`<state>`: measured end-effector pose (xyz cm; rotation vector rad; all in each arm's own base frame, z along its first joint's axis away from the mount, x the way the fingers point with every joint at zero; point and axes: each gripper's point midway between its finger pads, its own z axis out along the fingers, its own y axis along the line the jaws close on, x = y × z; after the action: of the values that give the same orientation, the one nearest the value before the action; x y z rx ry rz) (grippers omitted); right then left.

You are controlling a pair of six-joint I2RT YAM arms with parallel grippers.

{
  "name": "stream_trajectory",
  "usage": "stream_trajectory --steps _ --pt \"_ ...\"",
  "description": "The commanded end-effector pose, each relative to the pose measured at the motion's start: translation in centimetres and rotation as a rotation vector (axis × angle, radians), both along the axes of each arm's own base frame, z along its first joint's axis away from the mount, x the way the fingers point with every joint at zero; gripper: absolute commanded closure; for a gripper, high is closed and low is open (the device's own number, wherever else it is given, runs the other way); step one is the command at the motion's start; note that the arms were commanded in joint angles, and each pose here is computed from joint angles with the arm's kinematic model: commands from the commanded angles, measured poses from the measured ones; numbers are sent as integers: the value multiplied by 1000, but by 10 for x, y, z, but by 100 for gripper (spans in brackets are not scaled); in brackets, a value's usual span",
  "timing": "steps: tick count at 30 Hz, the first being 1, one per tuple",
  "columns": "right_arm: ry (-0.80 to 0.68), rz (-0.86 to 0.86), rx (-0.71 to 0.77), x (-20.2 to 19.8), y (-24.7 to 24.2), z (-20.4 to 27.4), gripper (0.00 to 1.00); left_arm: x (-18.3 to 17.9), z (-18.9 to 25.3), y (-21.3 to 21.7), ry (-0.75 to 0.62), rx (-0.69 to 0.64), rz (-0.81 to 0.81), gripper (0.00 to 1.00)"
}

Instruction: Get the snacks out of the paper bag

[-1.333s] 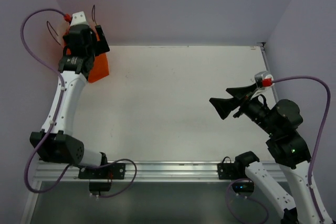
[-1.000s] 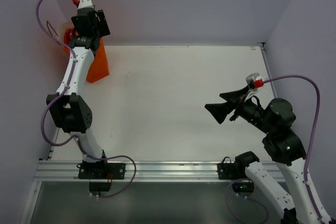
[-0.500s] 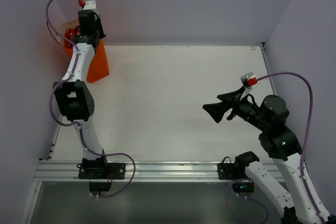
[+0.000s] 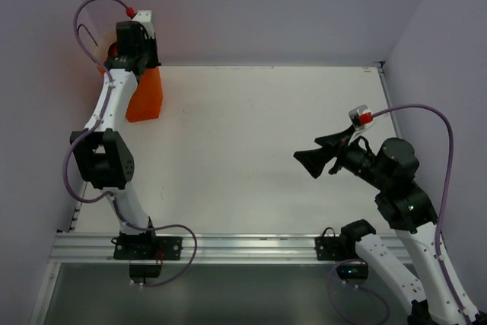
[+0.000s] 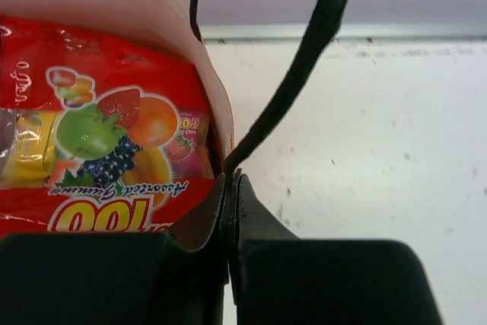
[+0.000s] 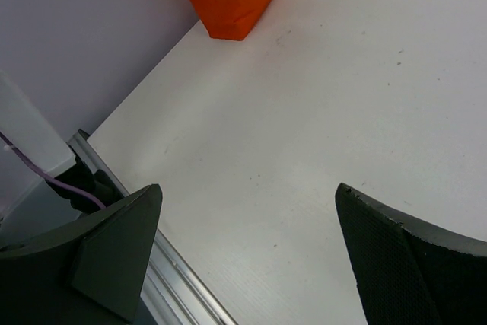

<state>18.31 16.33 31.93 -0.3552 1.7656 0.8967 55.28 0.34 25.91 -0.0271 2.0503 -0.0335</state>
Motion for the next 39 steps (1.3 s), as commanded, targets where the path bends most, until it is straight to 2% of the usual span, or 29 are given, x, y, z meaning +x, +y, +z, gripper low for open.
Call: stream_trajectory --steps 1,5,6,13,16,19,22,23,25,26,27,29,32,33,36,39 --pt "-32 12 20 -4 1 10 1 -55 53 -98 -45 -13 -266 100" --pt "-49 -1 22 -3 -1 12 1 -108 46 -142 9 -38 -360 100" --pt "-53 -5 18 -3 -2 12 1 -120 26 -149 58 -43 -377 100" --pt "-71 -21 15 -2 -5 16 1 -201 1 -211 156 -45 -547 100" --pt "-73 -27 14 -3 -6 17 1 -219 0 -223 167 -45 -584 100" --pt "-77 -36 11 -3 -8 18 1 -223 1 -220 173 -37 -568 100" --pt "-80 -40 8 -5 -9 18 1 -220 18 -217 143 -35 -548 70" --pt "-85 -42 7 -6 -10 19 1 -221 26 -217 137 -42 -546 48" --pt "-87 -44 5 -7 -11 20 1 -221 51 -216 85 -61 -543 29" --pt "-95 -46 6 -7 -12 22 1 -221 75 -216 32 -78 -541 15" --pt "-98 -46 6 -7 -12 23 1 -220 88 -213 -4 -82 -528 9" --pt "-104 -40 10 -9 -11 26 1 -224 123 -207 -99 -95 -516 4" --pt "-106 -33 15 -10 -10 27 1 -220 143 -177 -179 -47 -390 5" --pt "-105 -31 15 -10 -10 27 1 -213 142 -156 -181 -20 -308 6" --pt "-109 -29 15 -11 -10 28 1 -195 123 -105 -139 -13 -198 11" --pt "-120 -23 17 -12 -10 31 1 -178 98 -71 -95 18 -115 16"
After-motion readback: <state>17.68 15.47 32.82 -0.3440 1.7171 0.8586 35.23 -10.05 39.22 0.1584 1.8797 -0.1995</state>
